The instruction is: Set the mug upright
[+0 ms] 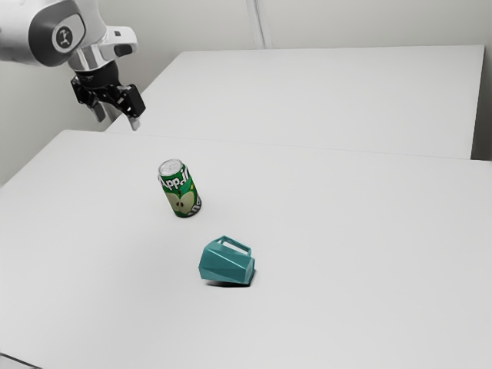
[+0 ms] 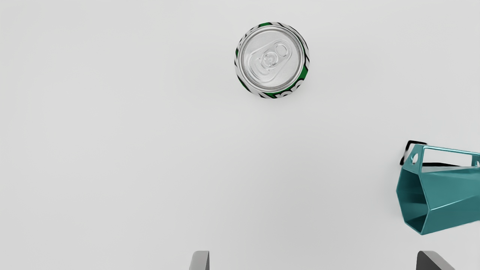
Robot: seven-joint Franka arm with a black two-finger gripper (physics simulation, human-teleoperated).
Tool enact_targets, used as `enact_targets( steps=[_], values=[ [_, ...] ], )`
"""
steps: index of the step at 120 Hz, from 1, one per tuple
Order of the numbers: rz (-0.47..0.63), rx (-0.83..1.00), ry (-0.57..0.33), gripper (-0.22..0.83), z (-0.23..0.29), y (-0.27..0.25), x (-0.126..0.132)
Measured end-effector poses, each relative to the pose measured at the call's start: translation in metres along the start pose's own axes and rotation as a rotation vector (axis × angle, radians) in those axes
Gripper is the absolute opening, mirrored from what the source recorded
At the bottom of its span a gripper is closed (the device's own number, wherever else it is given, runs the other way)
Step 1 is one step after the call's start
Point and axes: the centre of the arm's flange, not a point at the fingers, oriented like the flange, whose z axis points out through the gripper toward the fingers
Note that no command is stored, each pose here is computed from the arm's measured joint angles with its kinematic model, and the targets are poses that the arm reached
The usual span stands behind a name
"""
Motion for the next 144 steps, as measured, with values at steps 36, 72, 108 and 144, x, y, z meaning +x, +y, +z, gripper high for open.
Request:
enact_targets(
  steps=[36,72,108,144],
  values=[
    [-0.103,-0.239,-0.046,0.62,0.076,-0.011,-0.047],
    [-0.22,-0.564,-0.096,0.62,0.162,0.017,-0.089],
    [-0.272,-0.733,-0.148,0.62,0.229,0.035,-0.103],
    [-0.268,-0.824,-0.154,0.62,0.276,0.047,-0.099]
  ],
)
